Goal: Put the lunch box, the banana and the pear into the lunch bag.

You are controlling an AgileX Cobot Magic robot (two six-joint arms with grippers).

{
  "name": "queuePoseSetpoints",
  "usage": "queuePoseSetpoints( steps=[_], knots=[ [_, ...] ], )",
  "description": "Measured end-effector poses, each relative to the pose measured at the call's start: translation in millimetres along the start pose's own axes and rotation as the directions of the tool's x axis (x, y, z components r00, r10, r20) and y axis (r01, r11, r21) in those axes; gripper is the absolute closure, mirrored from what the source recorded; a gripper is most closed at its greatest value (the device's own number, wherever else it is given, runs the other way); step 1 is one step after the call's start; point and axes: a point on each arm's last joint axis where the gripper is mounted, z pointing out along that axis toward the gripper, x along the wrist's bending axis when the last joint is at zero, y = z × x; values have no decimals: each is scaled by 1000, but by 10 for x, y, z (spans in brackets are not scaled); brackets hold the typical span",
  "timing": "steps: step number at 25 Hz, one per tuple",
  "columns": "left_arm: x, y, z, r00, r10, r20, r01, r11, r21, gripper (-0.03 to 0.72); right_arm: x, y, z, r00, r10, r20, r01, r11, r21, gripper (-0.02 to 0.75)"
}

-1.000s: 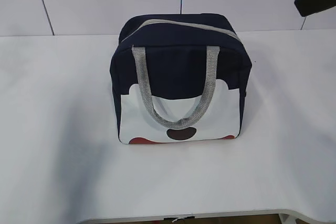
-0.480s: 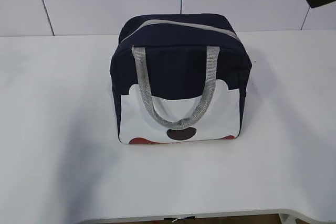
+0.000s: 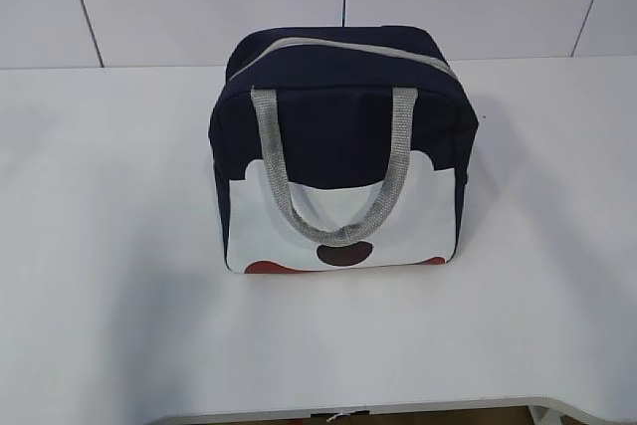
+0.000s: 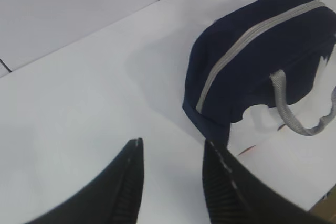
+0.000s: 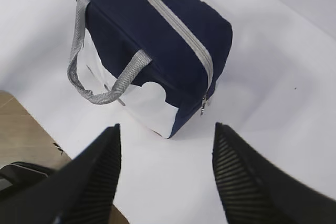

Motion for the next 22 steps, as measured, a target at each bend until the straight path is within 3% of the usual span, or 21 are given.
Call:
queuePoseSetpoints(
  steps=[7, 14, 22],
  knots=[
    [-77, -64, -121, 998, -68, 16, 67, 997, 49, 414, 151, -27, -286, 998, -27, 50, 29, 998, -55, 274],
    [-73, -146, -324, 994, -41, -99, 50, 995, 87, 414, 257, -54, -460, 996, -35, 77, 42, 995, -91, 274],
    [-183, -219, -715, 979, 6, -206, 0, 1000, 28, 414, 365, -63, -553, 996, -49, 76, 58, 992, -109, 274]
  ],
)
